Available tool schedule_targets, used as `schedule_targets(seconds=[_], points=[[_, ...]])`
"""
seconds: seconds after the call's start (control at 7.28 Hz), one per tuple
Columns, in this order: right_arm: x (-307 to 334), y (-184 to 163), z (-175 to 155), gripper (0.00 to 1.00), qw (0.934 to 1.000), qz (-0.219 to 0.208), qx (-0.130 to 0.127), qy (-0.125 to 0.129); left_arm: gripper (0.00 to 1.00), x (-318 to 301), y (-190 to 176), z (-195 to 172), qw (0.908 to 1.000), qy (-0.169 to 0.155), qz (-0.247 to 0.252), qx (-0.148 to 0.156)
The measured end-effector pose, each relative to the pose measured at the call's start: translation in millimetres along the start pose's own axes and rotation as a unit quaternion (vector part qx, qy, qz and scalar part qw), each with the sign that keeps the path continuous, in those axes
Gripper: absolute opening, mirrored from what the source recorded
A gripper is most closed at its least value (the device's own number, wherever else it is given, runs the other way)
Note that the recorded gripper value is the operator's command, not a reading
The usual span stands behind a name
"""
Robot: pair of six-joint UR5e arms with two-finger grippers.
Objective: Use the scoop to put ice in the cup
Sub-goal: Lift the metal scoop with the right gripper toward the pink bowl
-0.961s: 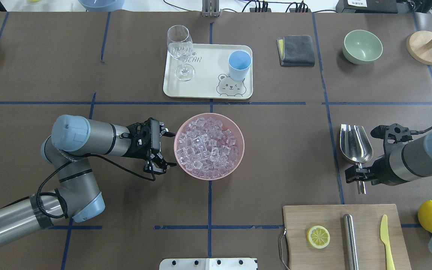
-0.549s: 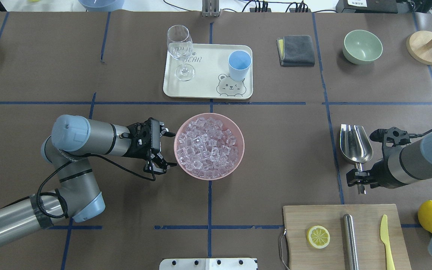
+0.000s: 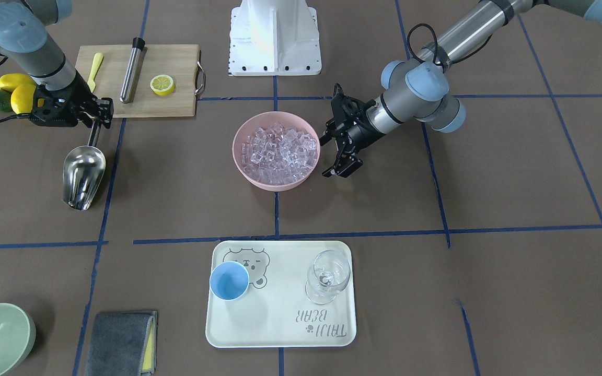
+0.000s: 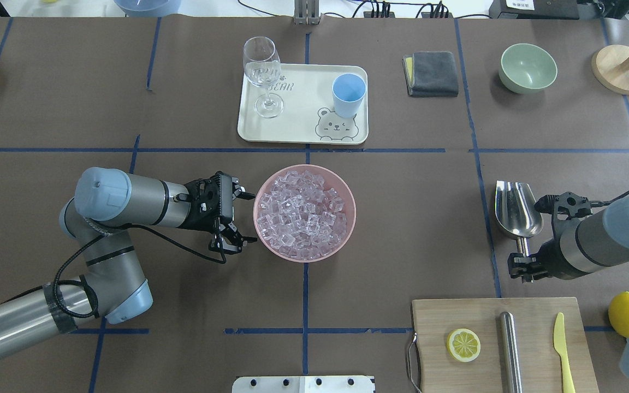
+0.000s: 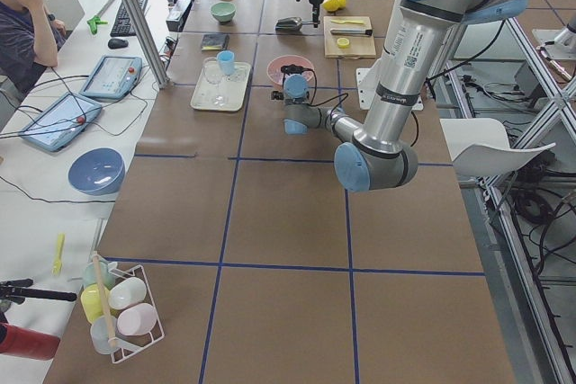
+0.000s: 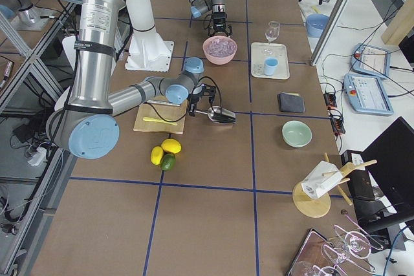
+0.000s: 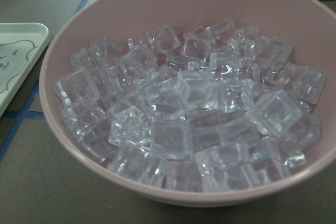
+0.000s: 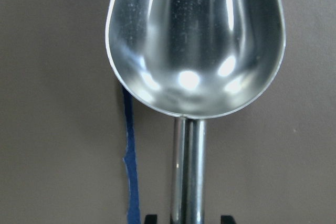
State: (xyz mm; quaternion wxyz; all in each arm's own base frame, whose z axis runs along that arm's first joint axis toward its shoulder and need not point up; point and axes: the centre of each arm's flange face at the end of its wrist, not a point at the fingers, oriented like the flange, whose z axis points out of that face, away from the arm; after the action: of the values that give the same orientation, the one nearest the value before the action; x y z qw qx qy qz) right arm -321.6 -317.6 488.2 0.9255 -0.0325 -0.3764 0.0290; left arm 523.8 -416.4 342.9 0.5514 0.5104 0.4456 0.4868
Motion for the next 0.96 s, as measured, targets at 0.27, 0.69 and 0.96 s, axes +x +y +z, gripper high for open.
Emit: schedule_targets(seconds=[0.27,0.69,0.96], points=[[-2,1,-5,0.00,1.0000,-0.003,0.002,-0.004,1.00,0,0,0,1.0000,0.000,0.000,0.000],[-16,4,-31,0.00,0.9987,-0.041,0.013,-0.028,1.00,0,0,-1,1.0000,0.000,0.001,0.002],[-24,0,-50,0.00,0.9869,-0.153,0.032,-0.041,1.00,0,1,-1,1.0000,0.000,0.001,0.002]])
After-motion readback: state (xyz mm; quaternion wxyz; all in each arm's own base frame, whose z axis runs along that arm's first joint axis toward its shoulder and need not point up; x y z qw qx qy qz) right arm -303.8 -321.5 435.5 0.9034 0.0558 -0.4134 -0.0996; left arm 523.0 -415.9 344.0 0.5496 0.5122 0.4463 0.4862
